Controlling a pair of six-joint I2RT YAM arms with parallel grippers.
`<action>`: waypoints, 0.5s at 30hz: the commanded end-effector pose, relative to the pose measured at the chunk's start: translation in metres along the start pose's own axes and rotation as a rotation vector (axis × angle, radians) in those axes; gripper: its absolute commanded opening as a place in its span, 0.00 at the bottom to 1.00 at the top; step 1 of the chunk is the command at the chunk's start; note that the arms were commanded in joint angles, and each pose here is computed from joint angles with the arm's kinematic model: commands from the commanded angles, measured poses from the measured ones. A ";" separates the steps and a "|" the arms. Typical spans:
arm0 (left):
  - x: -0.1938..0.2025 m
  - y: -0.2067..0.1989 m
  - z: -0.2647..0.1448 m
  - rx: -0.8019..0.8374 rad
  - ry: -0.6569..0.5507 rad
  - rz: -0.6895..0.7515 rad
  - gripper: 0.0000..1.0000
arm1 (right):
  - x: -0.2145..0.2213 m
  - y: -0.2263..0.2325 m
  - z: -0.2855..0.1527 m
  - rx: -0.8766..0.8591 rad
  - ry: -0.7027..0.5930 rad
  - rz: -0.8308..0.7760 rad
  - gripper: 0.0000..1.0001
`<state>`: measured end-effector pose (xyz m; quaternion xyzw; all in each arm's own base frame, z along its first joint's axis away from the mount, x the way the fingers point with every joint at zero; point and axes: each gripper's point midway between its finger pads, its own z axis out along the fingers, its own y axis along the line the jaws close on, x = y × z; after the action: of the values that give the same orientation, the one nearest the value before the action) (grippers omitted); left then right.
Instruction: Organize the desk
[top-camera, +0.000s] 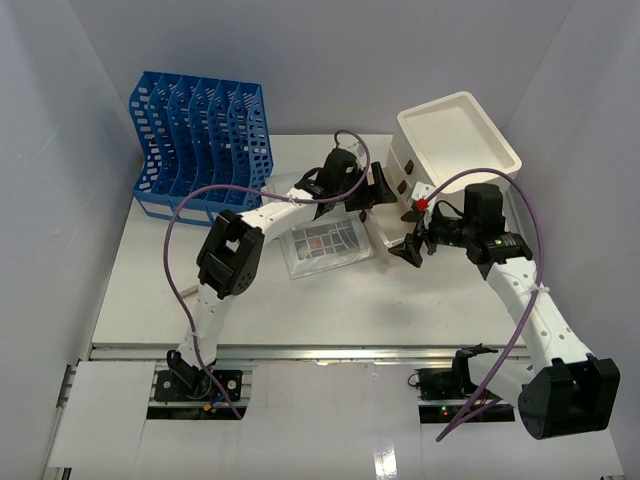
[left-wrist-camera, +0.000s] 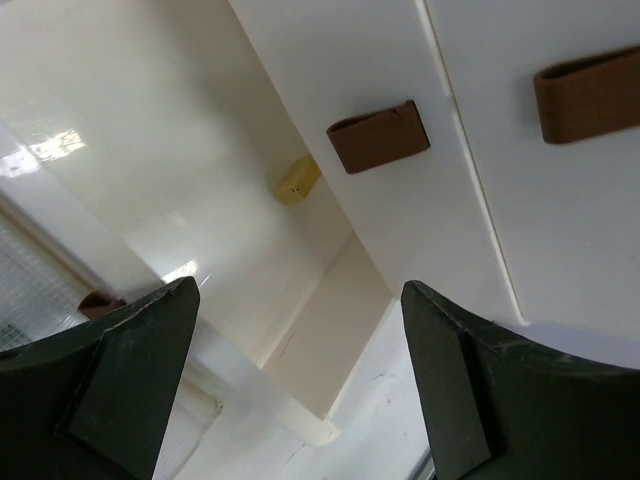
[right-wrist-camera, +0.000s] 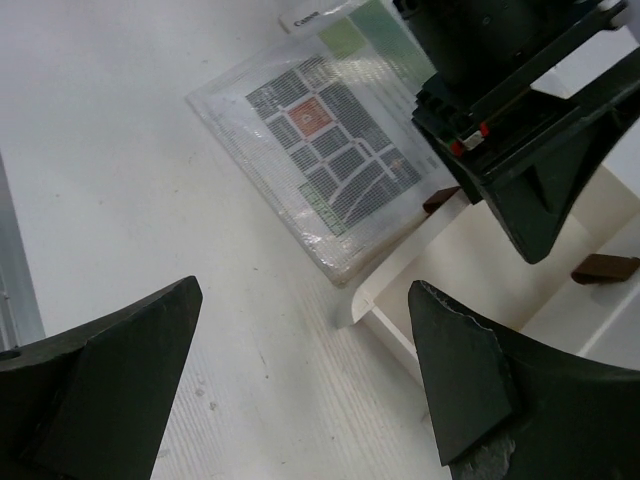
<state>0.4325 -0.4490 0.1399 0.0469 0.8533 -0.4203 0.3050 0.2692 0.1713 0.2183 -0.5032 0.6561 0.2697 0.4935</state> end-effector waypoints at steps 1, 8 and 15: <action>-0.057 -0.050 -0.083 0.008 -0.201 0.214 0.96 | -0.004 0.028 0.012 -0.187 -0.004 -0.027 0.90; -0.062 0.013 -0.243 -0.363 -0.492 0.307 0.98 | 0.016 0.082 0.076 -0.348 0.176 -0.110 0.92; -0.023 0.056 -0.405 -0.552 -0.755 0.127 0.98 | -0.017 0.105 0.183 -0.334 0.269 -0.042 0.93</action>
<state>0.3197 -0.1976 0.3195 -0.0285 0.7574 -0.2395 0.6068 0.2075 0.3053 0.1340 -0.6508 0.6265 0.3254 0.2796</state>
